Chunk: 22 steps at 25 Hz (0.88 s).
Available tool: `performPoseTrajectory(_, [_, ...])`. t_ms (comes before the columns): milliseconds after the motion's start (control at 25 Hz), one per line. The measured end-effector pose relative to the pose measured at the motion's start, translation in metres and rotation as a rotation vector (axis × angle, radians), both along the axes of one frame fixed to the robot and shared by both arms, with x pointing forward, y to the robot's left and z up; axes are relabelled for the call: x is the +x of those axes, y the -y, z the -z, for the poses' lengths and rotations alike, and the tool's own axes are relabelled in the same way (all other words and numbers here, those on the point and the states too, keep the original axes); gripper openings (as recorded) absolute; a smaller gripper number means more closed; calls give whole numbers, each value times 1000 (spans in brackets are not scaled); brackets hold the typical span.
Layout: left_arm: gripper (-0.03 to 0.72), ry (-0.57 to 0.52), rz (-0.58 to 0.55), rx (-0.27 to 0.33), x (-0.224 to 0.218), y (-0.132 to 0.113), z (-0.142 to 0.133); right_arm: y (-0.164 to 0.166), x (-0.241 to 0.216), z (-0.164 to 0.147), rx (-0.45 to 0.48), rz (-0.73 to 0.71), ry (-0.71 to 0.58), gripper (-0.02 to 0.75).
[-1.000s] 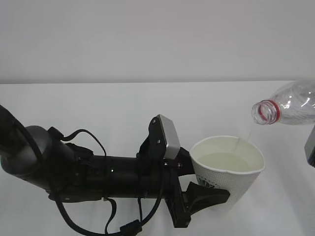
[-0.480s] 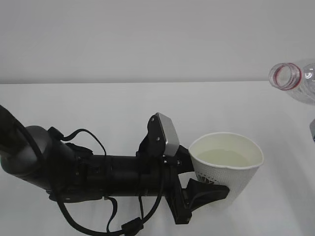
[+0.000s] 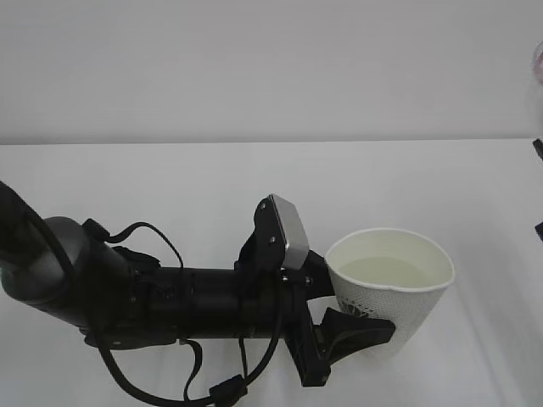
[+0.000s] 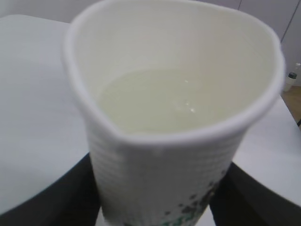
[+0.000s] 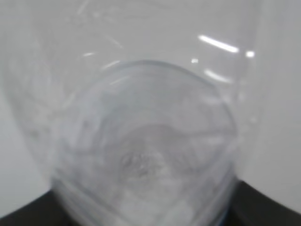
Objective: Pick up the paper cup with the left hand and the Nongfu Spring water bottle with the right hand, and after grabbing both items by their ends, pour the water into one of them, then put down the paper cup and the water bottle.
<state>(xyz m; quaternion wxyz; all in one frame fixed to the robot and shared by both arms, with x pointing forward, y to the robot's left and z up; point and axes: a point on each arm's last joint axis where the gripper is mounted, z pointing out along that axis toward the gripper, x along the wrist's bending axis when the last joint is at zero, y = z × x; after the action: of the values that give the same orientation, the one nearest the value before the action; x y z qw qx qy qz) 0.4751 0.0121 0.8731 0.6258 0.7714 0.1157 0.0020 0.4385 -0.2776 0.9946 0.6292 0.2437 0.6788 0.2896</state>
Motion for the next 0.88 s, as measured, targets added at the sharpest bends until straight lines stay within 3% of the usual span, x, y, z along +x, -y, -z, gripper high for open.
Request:
performPoseTrajectory(240, [479,-1,-4,-1,0,0,0,0,0,-2,470,14,-18,388])
performPoseTrajectory(360, [479,-1,-4,-1,0,0,0,0,0,-1,638,20,-36,388])
performPoseTrajectory(560, [479,-4,-14,-4,1,0,0,-1,5,9,776,44,-96,388])
performPoseTrajectory(880, [479,-12,-45,-14,4,0,-1,-1,12,27,811,83,-181,388])
